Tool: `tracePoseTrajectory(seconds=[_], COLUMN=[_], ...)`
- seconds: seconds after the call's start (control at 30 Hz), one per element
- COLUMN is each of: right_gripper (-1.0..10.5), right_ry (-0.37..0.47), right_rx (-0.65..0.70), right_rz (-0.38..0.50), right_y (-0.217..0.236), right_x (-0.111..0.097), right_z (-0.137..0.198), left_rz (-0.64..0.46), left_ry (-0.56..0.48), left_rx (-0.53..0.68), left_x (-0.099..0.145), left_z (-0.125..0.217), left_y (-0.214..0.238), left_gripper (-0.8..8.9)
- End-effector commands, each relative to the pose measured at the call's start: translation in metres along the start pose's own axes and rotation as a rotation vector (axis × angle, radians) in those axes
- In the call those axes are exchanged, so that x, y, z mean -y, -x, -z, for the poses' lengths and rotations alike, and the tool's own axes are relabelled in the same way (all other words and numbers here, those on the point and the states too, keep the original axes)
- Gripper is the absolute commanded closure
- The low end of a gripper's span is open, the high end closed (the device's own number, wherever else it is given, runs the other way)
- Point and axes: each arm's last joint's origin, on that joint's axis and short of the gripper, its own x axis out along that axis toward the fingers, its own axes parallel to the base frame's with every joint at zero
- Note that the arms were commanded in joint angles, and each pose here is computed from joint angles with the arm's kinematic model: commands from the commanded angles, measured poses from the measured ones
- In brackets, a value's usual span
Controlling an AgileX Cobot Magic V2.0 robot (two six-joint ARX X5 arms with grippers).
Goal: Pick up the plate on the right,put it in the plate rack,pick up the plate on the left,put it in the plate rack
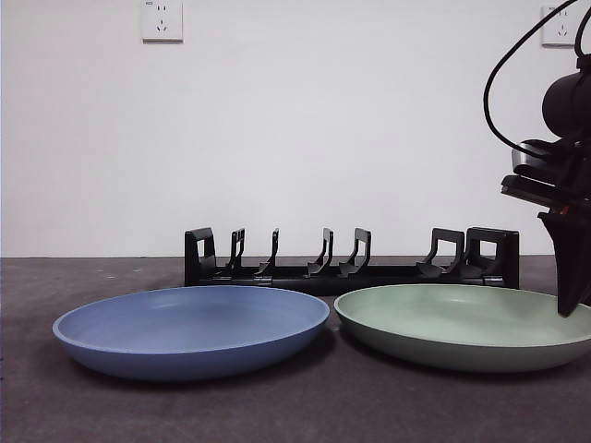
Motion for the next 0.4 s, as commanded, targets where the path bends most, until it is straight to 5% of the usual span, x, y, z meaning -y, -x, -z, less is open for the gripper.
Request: tracePoseTrajectory(seconds=[0.03,0.4], right_gripper=[9.6,9.6], right_ry=[-0.004,0.05], right_rx=[-0.002,0.142], right_rz=[0.007,-0.023], right_y=[-0.004,0.077], right_x=[0.001,-0.021], right_z=[-0.002,-0.007], left_rz=[0.011,-0.023], left_ry=[-0.04,-0.253], left_rx=[-0.006,-0.096], left_x=[0.002,0.016], left_z=[0.0,0.001], left_y=[-0.002,-0.015], left_gripper=[0.92,0.92])
